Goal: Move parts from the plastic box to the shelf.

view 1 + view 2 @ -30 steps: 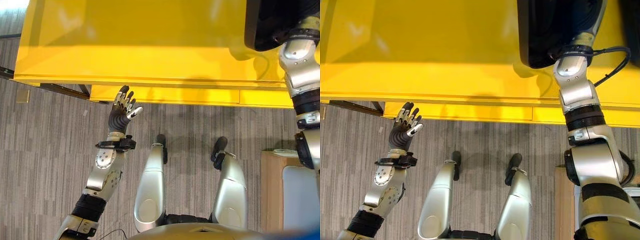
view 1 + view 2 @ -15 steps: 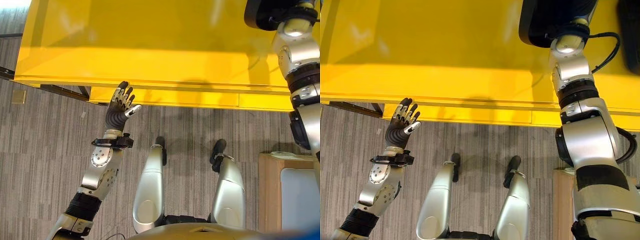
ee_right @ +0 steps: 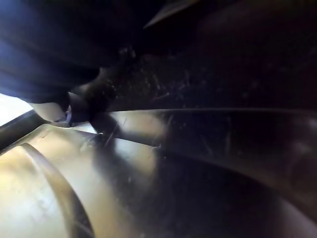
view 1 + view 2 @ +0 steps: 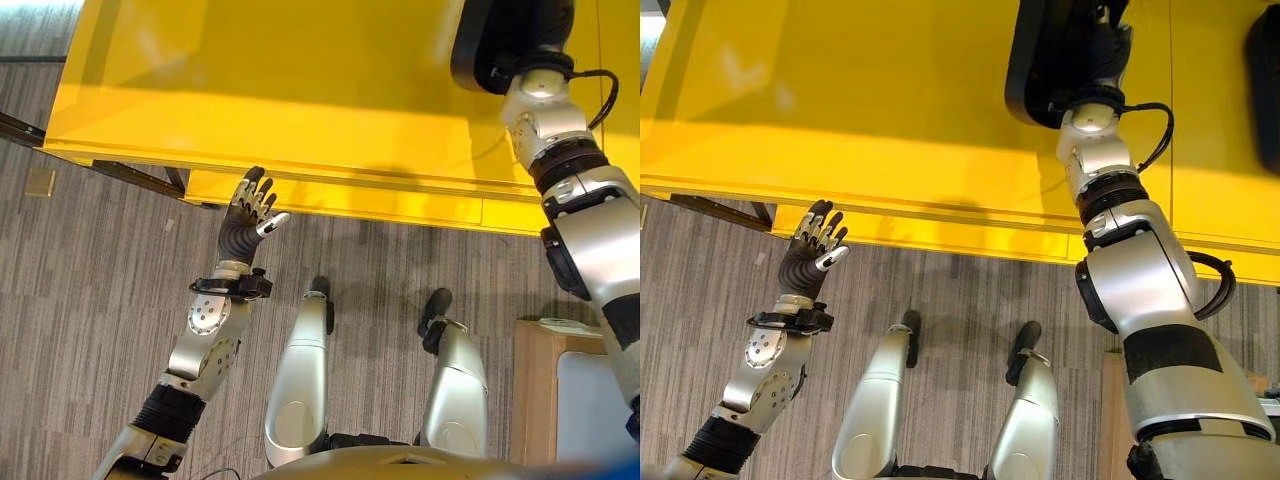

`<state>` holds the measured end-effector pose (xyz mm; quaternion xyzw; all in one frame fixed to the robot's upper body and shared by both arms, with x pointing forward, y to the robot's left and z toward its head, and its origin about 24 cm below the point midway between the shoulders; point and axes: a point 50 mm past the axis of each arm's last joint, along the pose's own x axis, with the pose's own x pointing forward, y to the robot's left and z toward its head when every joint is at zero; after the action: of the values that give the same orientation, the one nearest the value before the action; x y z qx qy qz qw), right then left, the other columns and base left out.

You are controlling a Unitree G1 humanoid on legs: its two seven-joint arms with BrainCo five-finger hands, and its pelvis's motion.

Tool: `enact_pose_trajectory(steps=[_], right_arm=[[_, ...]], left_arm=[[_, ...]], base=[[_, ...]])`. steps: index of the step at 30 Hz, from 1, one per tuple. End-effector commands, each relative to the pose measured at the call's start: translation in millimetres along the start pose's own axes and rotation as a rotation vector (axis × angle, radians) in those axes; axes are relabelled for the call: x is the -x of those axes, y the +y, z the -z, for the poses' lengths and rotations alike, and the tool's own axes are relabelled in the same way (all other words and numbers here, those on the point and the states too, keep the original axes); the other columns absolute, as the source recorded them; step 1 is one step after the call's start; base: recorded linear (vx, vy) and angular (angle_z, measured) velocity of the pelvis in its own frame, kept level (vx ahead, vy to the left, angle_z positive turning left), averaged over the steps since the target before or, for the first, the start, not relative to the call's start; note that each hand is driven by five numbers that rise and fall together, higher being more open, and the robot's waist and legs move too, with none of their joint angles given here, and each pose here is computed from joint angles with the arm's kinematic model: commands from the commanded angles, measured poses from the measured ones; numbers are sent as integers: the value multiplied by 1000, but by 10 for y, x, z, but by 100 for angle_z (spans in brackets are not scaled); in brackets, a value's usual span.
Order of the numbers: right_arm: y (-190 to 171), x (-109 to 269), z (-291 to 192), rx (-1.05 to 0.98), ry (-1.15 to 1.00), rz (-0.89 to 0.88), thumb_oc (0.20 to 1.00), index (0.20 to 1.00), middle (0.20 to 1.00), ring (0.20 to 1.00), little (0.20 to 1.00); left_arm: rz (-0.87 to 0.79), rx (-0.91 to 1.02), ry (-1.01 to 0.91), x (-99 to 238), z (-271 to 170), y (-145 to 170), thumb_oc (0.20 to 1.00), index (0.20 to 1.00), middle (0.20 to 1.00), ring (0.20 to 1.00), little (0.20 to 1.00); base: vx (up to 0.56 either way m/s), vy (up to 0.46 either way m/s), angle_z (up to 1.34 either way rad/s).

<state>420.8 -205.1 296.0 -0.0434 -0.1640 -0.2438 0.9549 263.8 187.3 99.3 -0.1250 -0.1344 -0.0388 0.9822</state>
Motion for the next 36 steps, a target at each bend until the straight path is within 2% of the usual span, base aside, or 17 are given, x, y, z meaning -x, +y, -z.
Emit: enact_pose_trajectory(steps=[1, 22, 33, 34, 35, 36], right_arm=[[-81, -80, -334, -11, -105, 25, 200, 200, 200, 200, 200], [-460, -133, 25, 64, 17, 159, 200, 200, 200, 200, 200], [-578, -166, -25, 85, 7, 207, 213, 213, 213, 213, 213], [-595, -173, -44, 92, 2, 213, 944, 944, 944, 944, 944], [-595, -178, -72, 95, -4, 219, 1000, 1000, 1000, 1000, 1000], [-591, -183, -103, 92, -12, 219, 1000, 1000, 1000, 1000, 1000]], left_arm=[[80, -11, -71, 13, -134, -146, 1000, 1000, 1000, 1000, 1000], [52, 0, -64, 16, -93, -131, 1000, 1000, 1000, 1000, 1000], [50, -2, -64, 24, -94, -124, 1000, 1000, 1000, 1000, 1000], [47, -3, -60, 27, -91, -120, 1000, 1000, 1000, 1000, 1000], [47, -3, -59, 31, -90, -117, 1000, 1000, 1000, 1000, 1000], [47, -3, -62, 28, -98, -117, 1000, 1000, 1000, 1000, 1000]], base=[[0, 0, 0], [-1, 0, 0], [0, 0, 0], [0, 0, 0], [0, 0, 0], [0, 0, 0]])
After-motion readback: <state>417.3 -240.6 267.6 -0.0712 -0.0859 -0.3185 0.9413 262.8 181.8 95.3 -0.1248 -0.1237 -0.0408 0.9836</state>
